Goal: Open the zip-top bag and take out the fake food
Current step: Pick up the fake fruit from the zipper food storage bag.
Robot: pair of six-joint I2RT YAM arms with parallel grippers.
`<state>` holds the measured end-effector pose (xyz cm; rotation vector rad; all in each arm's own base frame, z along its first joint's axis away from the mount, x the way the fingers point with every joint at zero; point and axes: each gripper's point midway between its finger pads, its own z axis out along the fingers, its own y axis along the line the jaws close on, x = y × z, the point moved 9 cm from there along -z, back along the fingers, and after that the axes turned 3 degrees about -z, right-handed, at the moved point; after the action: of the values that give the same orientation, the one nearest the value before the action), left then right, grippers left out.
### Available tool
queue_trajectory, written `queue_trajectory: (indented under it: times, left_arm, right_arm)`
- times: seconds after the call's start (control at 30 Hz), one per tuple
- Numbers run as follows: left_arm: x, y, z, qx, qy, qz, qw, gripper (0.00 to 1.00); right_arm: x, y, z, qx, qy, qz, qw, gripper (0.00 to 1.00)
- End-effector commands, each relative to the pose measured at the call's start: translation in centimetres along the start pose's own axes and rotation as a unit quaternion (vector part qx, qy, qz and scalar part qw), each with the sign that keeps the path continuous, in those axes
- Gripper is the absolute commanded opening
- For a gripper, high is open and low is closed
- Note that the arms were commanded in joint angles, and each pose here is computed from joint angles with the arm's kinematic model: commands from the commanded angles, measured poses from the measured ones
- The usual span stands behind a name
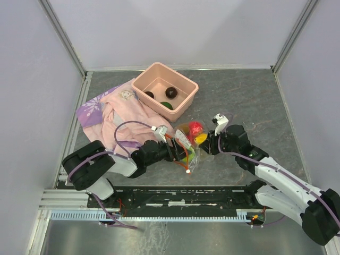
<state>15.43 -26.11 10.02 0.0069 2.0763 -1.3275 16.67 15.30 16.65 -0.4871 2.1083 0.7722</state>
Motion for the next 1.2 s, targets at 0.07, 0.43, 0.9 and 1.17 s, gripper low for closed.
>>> queue_trajectory:
  times: [0.07,0.43,0.9,1.17]
  left_arm:
    - [-1.0,-1.0,-0.7,0.02,-0.008,0.005,1.0,0.49]
    - [-1.4,-0.6,-1.8,0.014,-0.004,0.008,1.0,0.48]
    - [-1.9,-0.8,-2.7,0.035,0.004,0.004,0.999,0.46]
    - [-2.0,-0.9,-3.0,0.041,0.004,0.002,0.999,0.46]
  right_arm:
    - [-0.7,0.1,-1.0,-0.015,-0.048,0.01,0.999,0.35]
    - [-1.4,0.3,-1.5,-0.045,-0.085,0.044,0.994,0.48]
    - [-2.7,1.2,-1.1,-0.112,-0.139,0.132,0.975,0.61]
    - [-1.9,0.8,0.5,-0.114,-0.1,0.18,0.972,0.63]
